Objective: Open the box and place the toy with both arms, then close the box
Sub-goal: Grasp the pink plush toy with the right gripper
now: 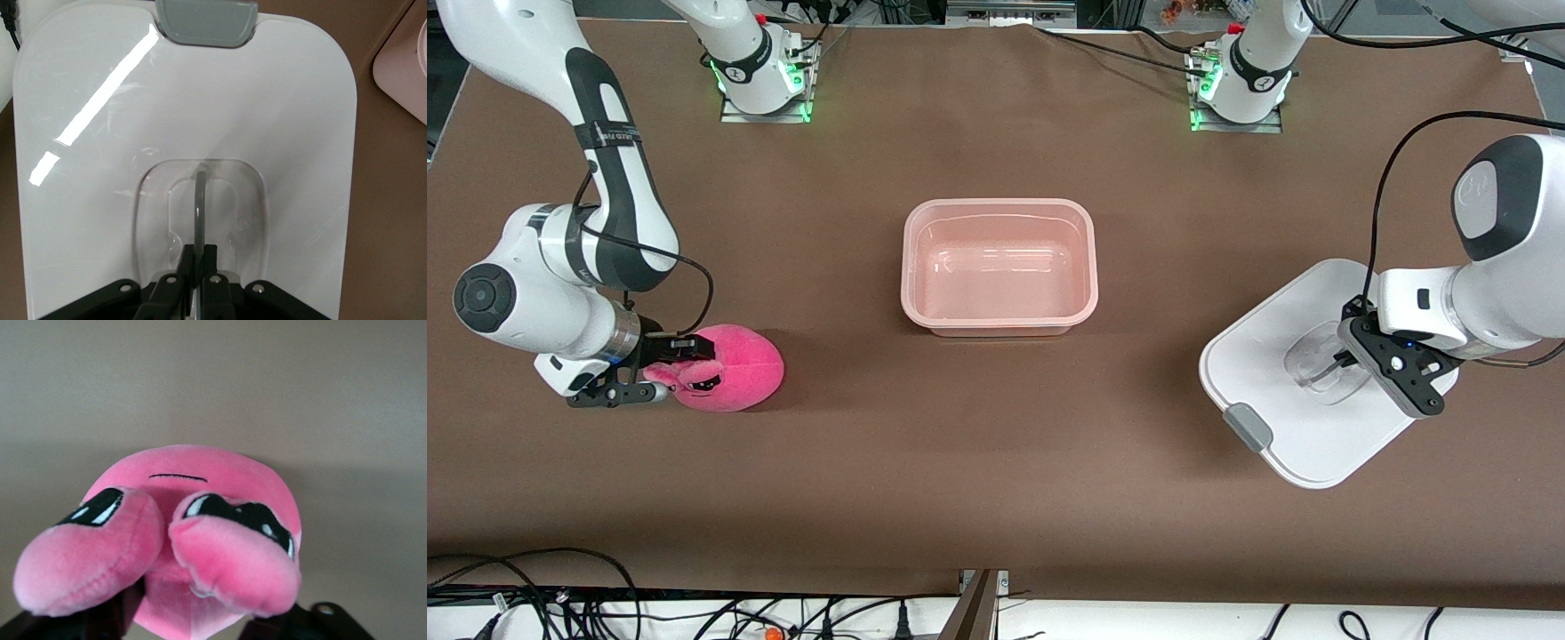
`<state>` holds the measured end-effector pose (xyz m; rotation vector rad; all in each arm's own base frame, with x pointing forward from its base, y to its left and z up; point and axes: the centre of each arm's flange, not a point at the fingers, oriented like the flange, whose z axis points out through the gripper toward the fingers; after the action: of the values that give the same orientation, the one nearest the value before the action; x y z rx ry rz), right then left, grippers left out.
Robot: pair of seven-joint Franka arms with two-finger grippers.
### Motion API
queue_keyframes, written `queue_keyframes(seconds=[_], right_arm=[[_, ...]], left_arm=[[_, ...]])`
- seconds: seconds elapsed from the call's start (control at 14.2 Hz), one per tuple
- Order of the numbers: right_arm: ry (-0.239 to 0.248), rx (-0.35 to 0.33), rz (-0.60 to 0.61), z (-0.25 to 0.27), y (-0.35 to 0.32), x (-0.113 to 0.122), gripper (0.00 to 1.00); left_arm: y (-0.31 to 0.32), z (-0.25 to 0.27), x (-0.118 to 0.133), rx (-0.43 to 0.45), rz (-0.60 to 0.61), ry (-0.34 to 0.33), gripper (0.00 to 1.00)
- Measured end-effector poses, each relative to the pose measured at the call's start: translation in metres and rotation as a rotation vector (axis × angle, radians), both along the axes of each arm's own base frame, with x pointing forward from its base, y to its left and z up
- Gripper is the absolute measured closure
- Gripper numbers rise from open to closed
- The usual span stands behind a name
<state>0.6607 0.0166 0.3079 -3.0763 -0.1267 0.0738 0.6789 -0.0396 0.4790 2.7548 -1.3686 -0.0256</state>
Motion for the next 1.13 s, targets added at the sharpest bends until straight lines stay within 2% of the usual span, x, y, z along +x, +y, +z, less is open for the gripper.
queue_keyframes(seconds=[0.28, 0.42, 0.57, 0.92, 1.13], right_arm=[[-0.004, 0.0, 0.002, 0.0, 0.0, 0.0, 0.78], [-0.006, 0.001, 0.014, 0.001, 0.0, 0.001, 0.92], [-0.012, 0.004, 0.046, 0.003, 0.002, 0.002, 0.92], [-0.053, 0.014, 0.24, 0.02, 0.01, 0.009, 0.92], [-0.037, -0.006, 0.359, 0.059, 0.042, 0.015, 0.92]], left_arm=[[-0.006, -0.001, -0.002, -0.003, -0.01, 0.011, 0.93], [-0.011, -0.001, -0.002, -0.006, -0.018, 0.012, 0.93], [-0.01, -0.001, -0.002, -0.006, -0.017, 0.013, 0.93], [-0.008, -0.001, -0.002, -0.006, -0.013, 0.014, 0.93], [-0.008, -0.001, -0.002, -0.006, -0.013, 0.015, 0.93]])
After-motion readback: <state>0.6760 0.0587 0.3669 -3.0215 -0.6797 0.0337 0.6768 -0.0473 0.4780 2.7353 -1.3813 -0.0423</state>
